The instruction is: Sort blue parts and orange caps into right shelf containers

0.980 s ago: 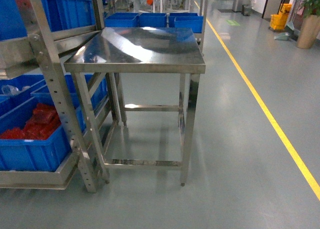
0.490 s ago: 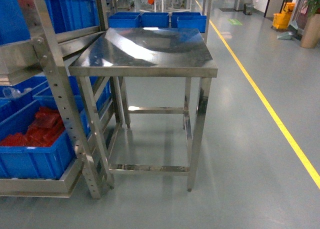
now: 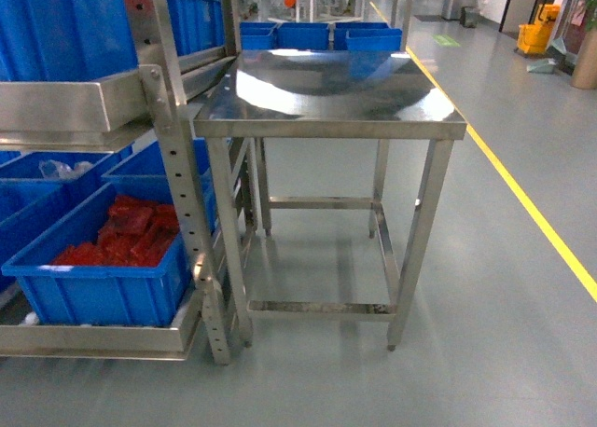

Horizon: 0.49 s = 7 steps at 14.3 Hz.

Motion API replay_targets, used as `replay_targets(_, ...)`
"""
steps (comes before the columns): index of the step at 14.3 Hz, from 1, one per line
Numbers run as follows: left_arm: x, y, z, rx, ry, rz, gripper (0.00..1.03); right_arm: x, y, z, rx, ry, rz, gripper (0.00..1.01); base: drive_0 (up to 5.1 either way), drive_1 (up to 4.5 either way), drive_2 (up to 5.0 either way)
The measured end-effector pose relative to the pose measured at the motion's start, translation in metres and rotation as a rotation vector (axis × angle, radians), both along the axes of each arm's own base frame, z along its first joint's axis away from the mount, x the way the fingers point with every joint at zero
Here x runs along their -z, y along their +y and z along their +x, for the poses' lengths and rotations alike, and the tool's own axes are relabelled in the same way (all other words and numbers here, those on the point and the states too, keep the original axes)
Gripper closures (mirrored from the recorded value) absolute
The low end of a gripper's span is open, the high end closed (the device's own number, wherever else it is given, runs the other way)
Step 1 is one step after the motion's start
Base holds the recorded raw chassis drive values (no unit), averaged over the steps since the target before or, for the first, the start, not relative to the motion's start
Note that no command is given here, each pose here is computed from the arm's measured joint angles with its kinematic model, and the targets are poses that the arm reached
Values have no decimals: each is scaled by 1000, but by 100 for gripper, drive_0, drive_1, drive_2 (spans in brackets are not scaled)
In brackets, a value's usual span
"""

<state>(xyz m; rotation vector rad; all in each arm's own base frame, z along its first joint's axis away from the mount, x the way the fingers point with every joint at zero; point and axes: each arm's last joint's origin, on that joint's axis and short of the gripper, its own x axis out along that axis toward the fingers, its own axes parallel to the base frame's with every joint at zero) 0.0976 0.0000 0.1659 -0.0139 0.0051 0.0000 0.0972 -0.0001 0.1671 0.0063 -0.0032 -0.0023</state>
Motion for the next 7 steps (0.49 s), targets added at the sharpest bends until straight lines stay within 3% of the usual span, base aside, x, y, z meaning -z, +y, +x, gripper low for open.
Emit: replay_targets(7,0,0,0,-1,0,0,61,0,0,0,0,3,0,56,-487,128,343)
